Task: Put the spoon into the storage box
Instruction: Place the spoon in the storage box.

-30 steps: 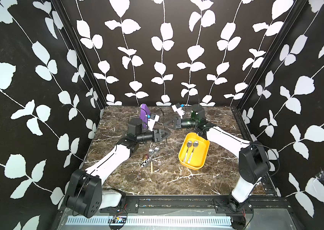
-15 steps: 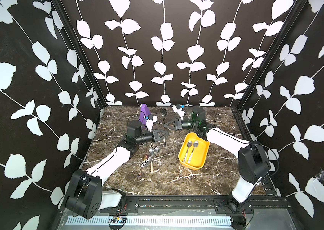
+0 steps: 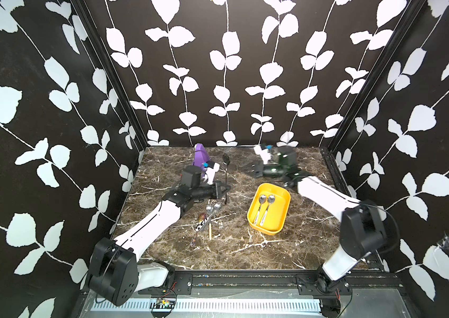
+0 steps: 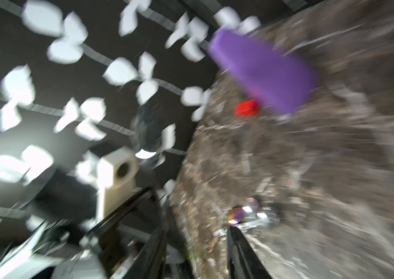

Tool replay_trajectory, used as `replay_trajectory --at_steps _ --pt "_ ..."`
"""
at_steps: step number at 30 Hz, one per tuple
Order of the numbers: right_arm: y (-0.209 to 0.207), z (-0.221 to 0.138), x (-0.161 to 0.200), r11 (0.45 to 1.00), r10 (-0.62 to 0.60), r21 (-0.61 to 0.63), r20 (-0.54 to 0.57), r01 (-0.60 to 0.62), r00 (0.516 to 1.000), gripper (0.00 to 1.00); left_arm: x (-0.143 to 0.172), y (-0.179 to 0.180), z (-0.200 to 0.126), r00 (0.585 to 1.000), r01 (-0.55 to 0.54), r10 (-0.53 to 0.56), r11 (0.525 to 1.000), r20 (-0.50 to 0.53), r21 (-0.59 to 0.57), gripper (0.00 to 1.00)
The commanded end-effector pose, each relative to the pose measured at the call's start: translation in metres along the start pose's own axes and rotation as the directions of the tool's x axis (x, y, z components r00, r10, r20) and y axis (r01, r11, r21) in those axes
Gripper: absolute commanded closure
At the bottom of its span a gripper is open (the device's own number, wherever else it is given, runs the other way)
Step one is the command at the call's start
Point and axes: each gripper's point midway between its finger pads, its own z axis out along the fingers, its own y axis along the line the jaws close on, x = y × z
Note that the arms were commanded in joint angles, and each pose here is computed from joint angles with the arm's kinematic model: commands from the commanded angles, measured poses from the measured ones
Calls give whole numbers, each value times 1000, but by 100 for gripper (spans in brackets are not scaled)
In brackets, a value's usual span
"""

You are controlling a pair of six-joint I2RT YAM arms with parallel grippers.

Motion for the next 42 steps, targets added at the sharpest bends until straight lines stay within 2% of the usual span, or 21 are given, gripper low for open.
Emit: replay_trajectory --at_steps 1,5,9,12,14,18,23,28,33,37,42 --pt "-69 -56 -2 928 4 370 91 -38 996 57 20 0 7 982 -146 125 977 -140 -155 100" --pt "-138 -126 8 761 104 612 211 -214 972 58 39 -15 30 937 -265 197 939 -287 -220 100" --pt "-186 -177 29 641 215 659 338 -393 916 59 60 -29 57 865 -390 253 883 -434 -262 100" --pt "-205 -202 41 567 225 701 373 -432 900 59 75 -37 76 809 -458 261 841 -527 -287 100" --pt "-212 -213 45 543 230 714 379 -442 896 59 83 -40 90 789 -473 252 832 -561 -291 100" --pt "-222 -224 49 517 256 714 398 -473 881 59 96 -45 116 755 -504 245 810 -608 -300 100" --pt "-226 -230 51 506 271 711 406 -488 873 59 109 -33 145 704 -561 220 756 -676 -338 100" --pt "-228 -236 52 499 274 712 412 -494 869 60 115 -12 156 686 -597 190 699 -703 -394 100" --pt "-231 -237 54 493 280 713 413 -498 867 60 122 -8 168 669 -619 195 681 -717 -392 100" --pt "-233 -235 55 495 290 708 412 -504 864 60 131 -5 174 640 -651 196 652 -743 -389 100" --pt "-235 -233 56 498 302 704 407 -507 862 60 134 -3 173 638 -661 195 635 -745 -400 100"
